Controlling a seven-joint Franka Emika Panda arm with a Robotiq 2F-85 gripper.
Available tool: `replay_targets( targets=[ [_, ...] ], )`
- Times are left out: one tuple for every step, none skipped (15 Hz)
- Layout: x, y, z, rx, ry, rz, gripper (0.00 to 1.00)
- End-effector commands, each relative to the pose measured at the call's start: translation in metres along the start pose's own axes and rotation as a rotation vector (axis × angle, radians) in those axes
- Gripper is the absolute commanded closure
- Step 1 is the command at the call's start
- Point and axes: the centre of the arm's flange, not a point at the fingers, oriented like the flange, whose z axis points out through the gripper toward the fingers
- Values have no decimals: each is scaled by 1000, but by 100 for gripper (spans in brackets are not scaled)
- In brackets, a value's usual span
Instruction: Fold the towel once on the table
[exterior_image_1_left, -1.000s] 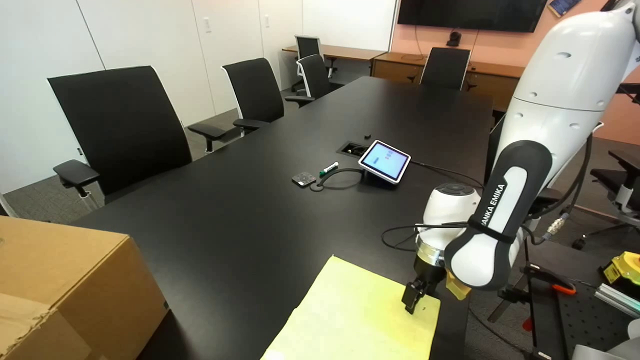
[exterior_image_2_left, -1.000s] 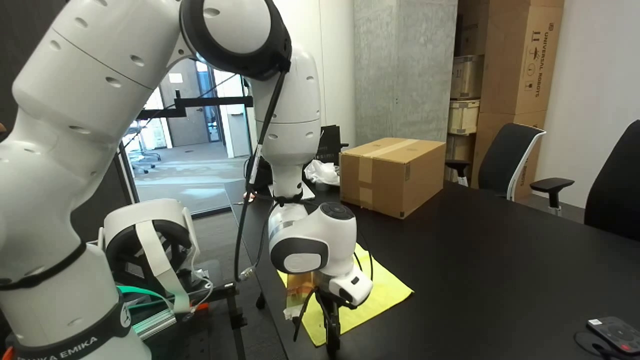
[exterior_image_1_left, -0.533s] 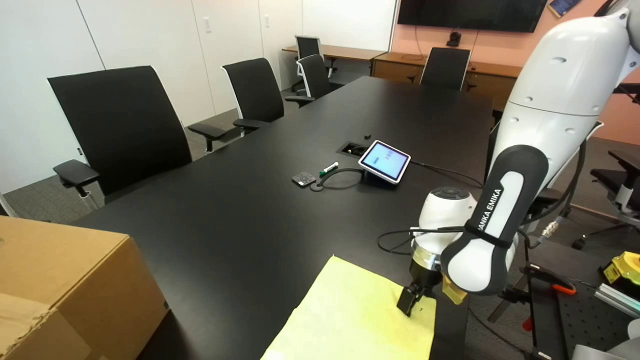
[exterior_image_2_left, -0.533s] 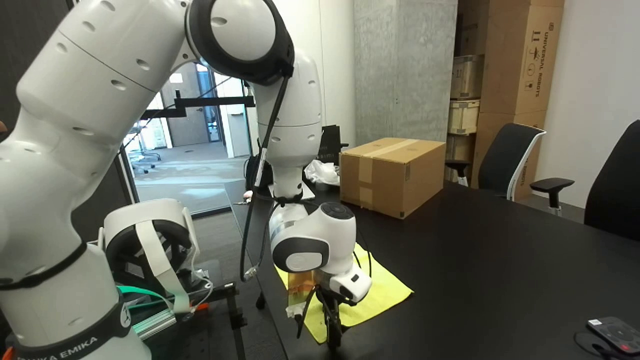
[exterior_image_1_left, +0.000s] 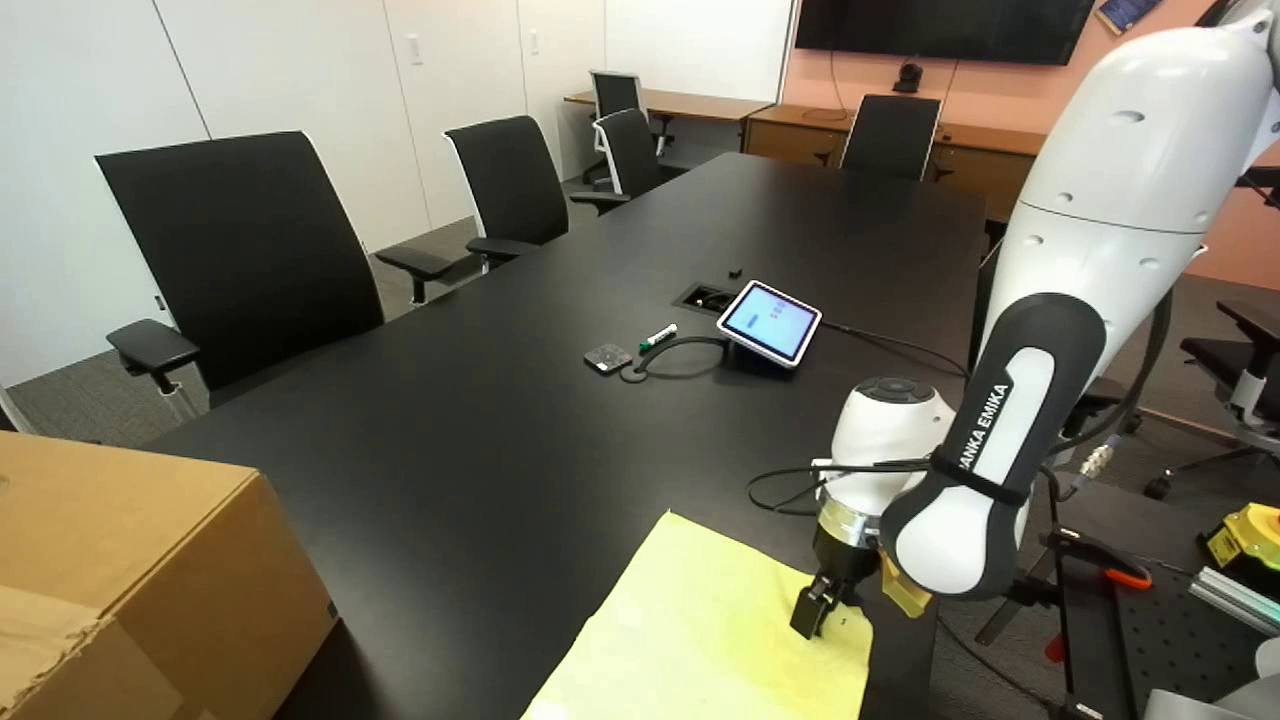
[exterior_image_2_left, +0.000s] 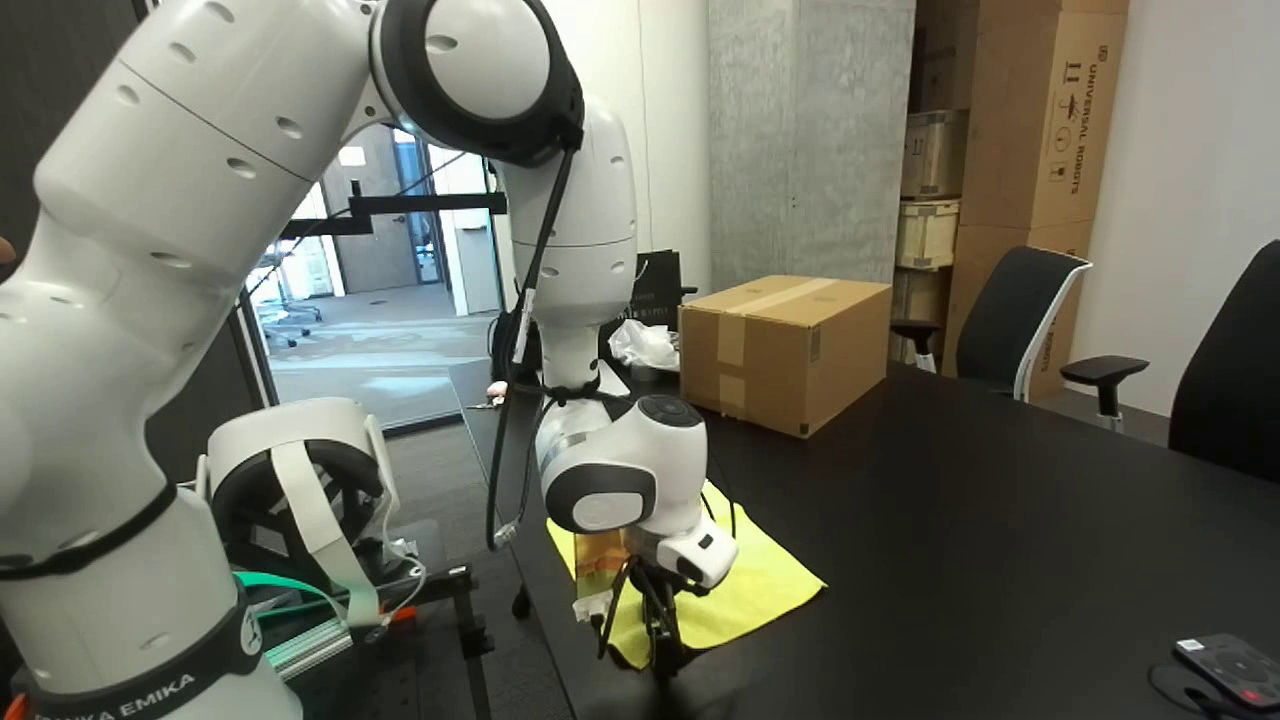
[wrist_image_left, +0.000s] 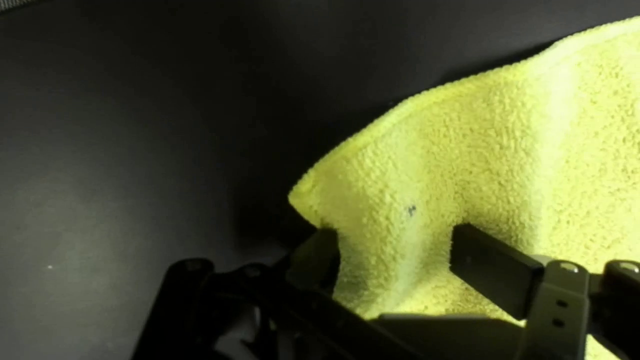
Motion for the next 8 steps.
replay_targets(
  targets=[
    [0,-4,-4,-17,-33,-8,64],
    [-1,-5,-7,-19,-39,-6,73],
    [-1,-6,-11,-31,-48,-2,80],
    [-2,-7,-14,-38,-57,-2,87],
    [-1,-9,-21,-55,-74,13,91],
    [0,-10,-25,-62,-79,17,94],
    [1,-13,-30,-66,-82,19,97],
    [2,-15,-33,-70,-90,19,96]
  ],
)
